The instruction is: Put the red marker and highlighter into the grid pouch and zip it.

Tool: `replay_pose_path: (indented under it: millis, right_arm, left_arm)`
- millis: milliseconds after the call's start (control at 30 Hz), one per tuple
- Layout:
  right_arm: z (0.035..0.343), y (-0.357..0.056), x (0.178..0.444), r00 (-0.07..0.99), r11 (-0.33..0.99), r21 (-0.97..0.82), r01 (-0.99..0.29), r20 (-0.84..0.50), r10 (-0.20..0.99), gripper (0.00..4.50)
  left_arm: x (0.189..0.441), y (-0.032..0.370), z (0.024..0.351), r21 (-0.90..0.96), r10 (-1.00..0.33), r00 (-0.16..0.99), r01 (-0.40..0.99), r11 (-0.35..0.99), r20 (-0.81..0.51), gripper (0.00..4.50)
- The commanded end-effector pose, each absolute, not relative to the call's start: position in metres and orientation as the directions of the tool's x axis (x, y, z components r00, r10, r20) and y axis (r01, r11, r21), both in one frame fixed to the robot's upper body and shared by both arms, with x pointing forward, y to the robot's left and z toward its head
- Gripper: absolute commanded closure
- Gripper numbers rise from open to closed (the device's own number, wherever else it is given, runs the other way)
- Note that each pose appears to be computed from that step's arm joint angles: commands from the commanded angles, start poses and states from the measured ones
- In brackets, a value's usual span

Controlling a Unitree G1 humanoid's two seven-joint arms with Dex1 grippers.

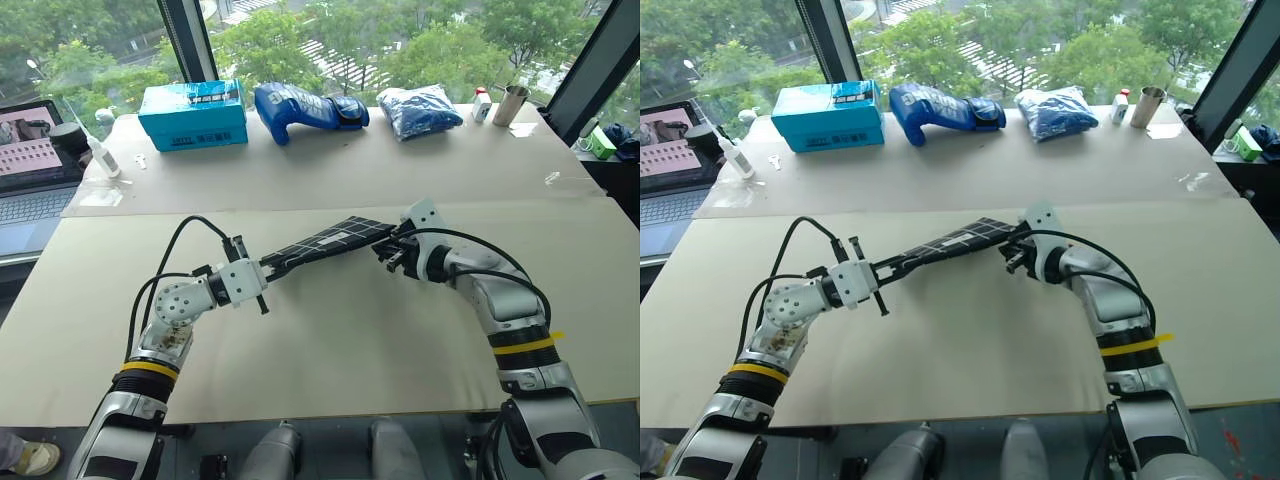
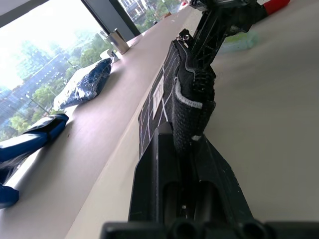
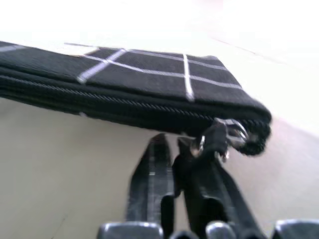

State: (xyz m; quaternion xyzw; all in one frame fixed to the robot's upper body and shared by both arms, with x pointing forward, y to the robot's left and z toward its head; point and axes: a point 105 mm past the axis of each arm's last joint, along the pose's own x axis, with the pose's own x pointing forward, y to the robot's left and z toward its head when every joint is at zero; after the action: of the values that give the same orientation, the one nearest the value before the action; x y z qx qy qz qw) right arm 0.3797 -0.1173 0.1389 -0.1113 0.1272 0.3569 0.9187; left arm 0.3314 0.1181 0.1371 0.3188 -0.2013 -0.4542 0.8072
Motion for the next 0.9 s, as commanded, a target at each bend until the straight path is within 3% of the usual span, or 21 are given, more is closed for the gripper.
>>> replay_pose_path:
  millis: [33, 133, 367, 700, 800, 867, 900]
  right_arm:
    - [0.159, -0.092, 0.364, 0.64, 0.622, -0.161, -0.767, -0.269, 0.72, 4.46]
    - [0.158, -0.078, 0.351, 0.572, 0.547, -0.169, -0.82, -0.288, 0.768, 4.46]
    - [0.142, -0.054, 0.341, 0.52, 0.462, -0.239, -0.854, -0.373, 0.769, 4.46]
    - [0.178, -0.02, 0.297, 0.263, 0.238, -0.136, -0.962, -0.222, 0.939, 4.46]
    - [0.172, -0.022, 0.299, 0.275, 0.247, -0.136, -0.959, -0.25, 0.929, 4.46]
    - [0.165, -0.03, 0.319, 0.38, 0.356, -0.134, -0.925, -0.266, 0.886, 4.46]
    - [0.162, -0.034, 0.327, 0.417, 0.396, -0.132, -0.909, -0.277, 0.866, 3.96]
  left_arm:
    - [0.332, 0.113, 0.148, 0.726, -0.864, 0.499, 0.568, 0.388, 0.072, 4.5]
    - [0.332, 0.112, 0.146, 0.727, -0.864, 0.498, 0.566, 0.388, 0.073, 4.5]
    - [0.33, 0.109, 0.145, 0.726, -0.866, 0.494, 0.568, 0.387, 0.076, 4.5]
    - [0.332, 0.11, 0.146, 0.731, -0.87, 0.489, 0.569, 0.377, 0.068, 4.5]
    - [0.333, 0.11, 0.147, 0.733, -0.87, 0.487, 0.567, 0.377, 0.071, 4.5]
    - [0.333, 0.11, 0.148, 0.733, -0.87, 0.487, 0.565, 0.379, 0.074, 4.5]
    - [0.333, 0.109, 0.148, 0.733, -0.87, 0.487, 0.564, 0.38, 0.075, 4.5]
